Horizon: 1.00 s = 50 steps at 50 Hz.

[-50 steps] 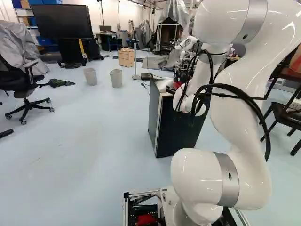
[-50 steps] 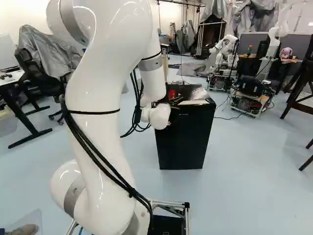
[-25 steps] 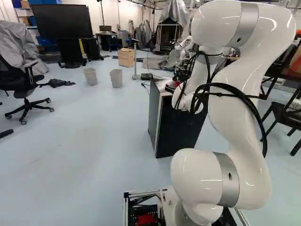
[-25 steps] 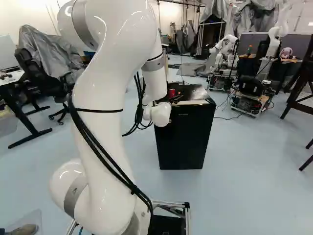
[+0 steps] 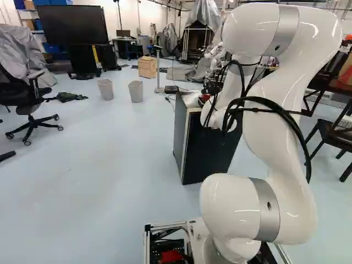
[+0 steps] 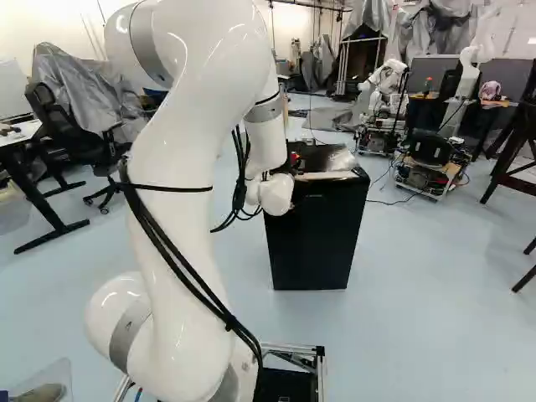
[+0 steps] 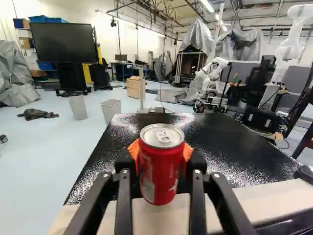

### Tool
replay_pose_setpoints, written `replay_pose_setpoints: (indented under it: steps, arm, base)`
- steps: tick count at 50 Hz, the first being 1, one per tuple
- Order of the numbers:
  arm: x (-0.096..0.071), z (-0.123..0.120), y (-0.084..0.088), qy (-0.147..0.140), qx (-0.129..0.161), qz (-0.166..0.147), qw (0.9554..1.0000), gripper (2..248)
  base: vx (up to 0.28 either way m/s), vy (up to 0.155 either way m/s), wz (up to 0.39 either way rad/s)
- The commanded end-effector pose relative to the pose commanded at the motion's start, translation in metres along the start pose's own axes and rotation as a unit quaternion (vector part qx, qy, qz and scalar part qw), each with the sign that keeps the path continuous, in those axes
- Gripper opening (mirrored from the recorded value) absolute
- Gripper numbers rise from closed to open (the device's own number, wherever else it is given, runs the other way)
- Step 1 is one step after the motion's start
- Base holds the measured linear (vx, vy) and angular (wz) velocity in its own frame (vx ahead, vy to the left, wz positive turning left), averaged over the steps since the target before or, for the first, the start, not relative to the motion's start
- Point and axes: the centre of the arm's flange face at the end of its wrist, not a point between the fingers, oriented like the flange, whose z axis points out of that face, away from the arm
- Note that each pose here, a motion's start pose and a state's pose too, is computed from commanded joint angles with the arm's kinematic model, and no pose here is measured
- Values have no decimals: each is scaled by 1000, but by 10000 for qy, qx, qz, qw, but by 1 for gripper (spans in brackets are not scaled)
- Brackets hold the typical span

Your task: Grab a drink from the fridge

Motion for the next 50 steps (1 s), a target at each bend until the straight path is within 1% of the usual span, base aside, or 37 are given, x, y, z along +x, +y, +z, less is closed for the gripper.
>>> replay_pose_setpoints:
  steps: [1,2,35,50]
  arm:
    - [1,0,0,7,0,-2,10000,128]
    - [2,0,0,15,-1,-4,10000,99]
    - [37,-2,2,338,-22,-86,9994,99]
    - [40,-2,2,358,-23,-92,9993,99]
  base:
    - [0,0,0]
    - [0,0,0]
    - [0,0,0]
    - [0,0,0]
